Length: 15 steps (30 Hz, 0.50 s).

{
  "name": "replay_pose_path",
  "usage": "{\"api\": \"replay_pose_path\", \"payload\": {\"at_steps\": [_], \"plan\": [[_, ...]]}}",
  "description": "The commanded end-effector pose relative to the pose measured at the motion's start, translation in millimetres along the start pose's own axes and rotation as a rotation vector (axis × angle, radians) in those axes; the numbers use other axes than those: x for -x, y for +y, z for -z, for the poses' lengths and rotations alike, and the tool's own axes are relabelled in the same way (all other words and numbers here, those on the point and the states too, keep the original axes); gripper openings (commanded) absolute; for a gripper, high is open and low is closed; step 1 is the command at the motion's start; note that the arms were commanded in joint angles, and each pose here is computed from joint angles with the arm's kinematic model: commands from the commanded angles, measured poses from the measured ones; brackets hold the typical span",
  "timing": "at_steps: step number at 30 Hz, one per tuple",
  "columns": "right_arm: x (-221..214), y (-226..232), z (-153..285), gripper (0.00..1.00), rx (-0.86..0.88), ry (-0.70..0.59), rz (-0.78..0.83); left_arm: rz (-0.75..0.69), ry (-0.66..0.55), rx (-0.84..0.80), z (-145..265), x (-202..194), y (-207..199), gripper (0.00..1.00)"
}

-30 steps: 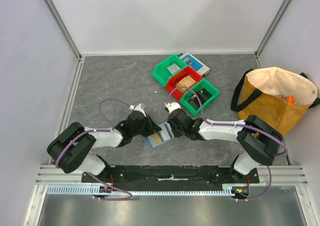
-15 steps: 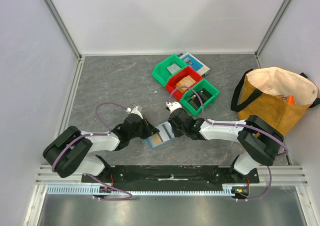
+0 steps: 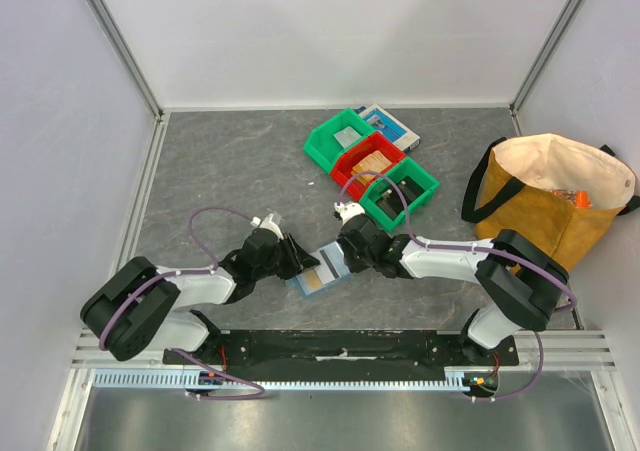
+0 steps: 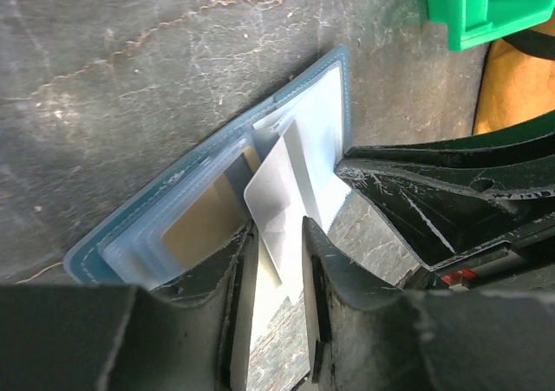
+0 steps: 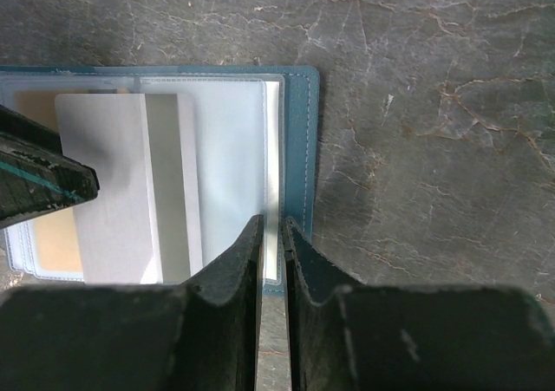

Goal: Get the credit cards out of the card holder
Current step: Remove the credit card from the card holder.

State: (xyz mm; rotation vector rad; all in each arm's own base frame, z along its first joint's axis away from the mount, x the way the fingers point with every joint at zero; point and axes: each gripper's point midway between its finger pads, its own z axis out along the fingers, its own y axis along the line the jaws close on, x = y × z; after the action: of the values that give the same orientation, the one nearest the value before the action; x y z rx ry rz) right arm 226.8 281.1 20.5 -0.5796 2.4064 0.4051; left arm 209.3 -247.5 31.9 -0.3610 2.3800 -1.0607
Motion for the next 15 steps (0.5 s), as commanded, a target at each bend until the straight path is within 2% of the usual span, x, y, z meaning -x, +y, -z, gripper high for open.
{"api": "replay_pose_path", "payload": {"at_steps": [1, 8, 11, 13, 15], "plan": [[-12.9, 0.9, 0.6, 0.19, 0.017, 0.039, -0.006, 0.002, 0.005, -0.053, -4.5, 2.7, -13.4, 0.36], [-14.7, 0.6, -0.7, 0.19, 0.017, 0.043, -0.006, 0.012, 0.009, -0.046, -8.7, 1.8, -11.4, 0.35], [-14.8, 0.2, -0.3, 0.19, 0.016, 0.041, -0.006, 0.022, 0.006, -0.046, -8.4, 1.4, -10.3, 0.18], [-14.6, 0.3, 0.2, 0.19, 0.016, 0.040, -0.009, 0.024, -0.003, -0.042, -6.3, 1.9, -8.5, 0.02], [-13.4, -0.1, 0.9, 0.19, 0.016, 0.035, -0.011, 0.021, -0.028, -0.046, -1.7, 6.1, -9.8, 0.02]]}}
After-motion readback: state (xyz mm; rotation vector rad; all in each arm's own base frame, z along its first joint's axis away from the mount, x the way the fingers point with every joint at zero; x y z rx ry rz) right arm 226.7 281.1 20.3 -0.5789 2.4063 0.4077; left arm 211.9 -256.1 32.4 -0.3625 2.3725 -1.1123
